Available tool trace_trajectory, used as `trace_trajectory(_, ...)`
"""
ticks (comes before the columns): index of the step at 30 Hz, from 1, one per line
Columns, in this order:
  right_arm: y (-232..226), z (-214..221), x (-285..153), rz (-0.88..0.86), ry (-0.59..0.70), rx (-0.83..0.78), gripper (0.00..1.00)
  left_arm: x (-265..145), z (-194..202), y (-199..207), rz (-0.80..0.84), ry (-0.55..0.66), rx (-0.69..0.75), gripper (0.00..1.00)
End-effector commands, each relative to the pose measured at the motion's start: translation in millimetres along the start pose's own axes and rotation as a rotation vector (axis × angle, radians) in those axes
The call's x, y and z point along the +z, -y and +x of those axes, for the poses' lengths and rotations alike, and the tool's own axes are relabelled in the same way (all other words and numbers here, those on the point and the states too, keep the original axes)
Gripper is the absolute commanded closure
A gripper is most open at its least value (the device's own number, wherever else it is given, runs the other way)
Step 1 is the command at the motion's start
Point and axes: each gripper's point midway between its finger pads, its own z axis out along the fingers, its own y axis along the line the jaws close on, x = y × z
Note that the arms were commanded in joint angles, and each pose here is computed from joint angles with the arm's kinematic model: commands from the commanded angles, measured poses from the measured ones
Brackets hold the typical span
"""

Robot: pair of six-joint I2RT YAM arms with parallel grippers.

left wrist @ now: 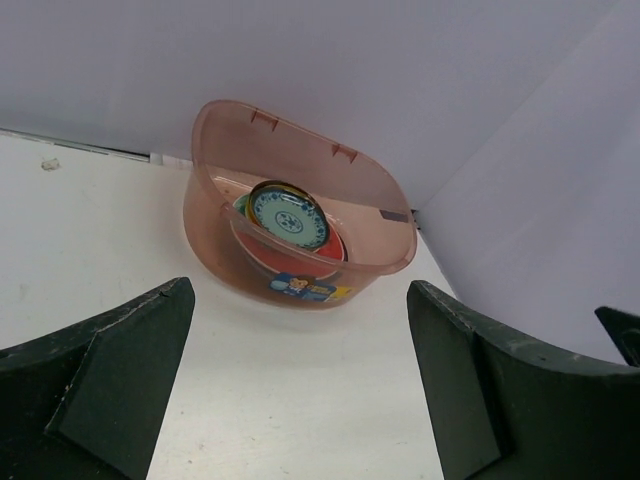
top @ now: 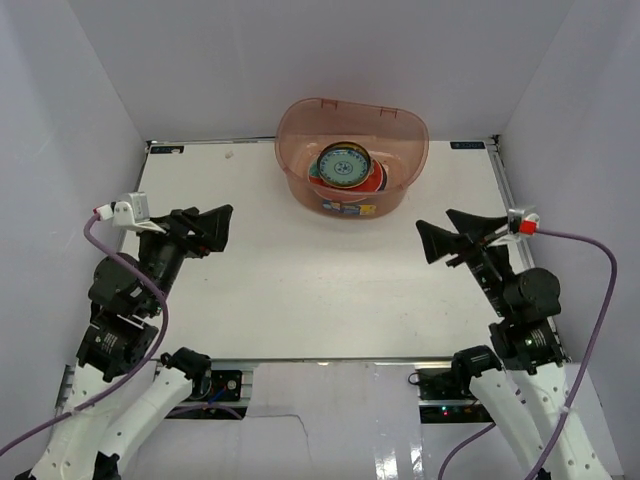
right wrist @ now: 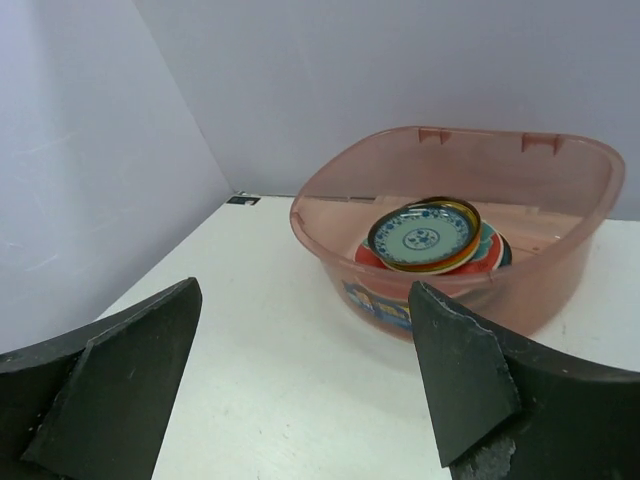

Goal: Place the plates into the plastic bin on the countertop

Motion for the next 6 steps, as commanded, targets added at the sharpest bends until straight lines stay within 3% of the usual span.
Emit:
trace_trajectory(1, 20.8, 26.0, -34.1, 0.109, -0.026, -0.032, 0.1, -7.2, 13.2, -1.4, 0.017, -0.029, -0.014, 0.02)
trace_trajectory(5, 34.4, 54.2, -49.6, 0.143, -0.029, -0.034, 0.1, -6.3, 28.2, -3.0, 0.027, -0.056, -0.047, 0.02)
trace_trajectory(6, 30.6, 47.6, -48.3, 0.117, 0.019, -0.043, 0.1, -5.4, 29.3, -1.7, 0.033, -0.061, -0.051, 0.02)
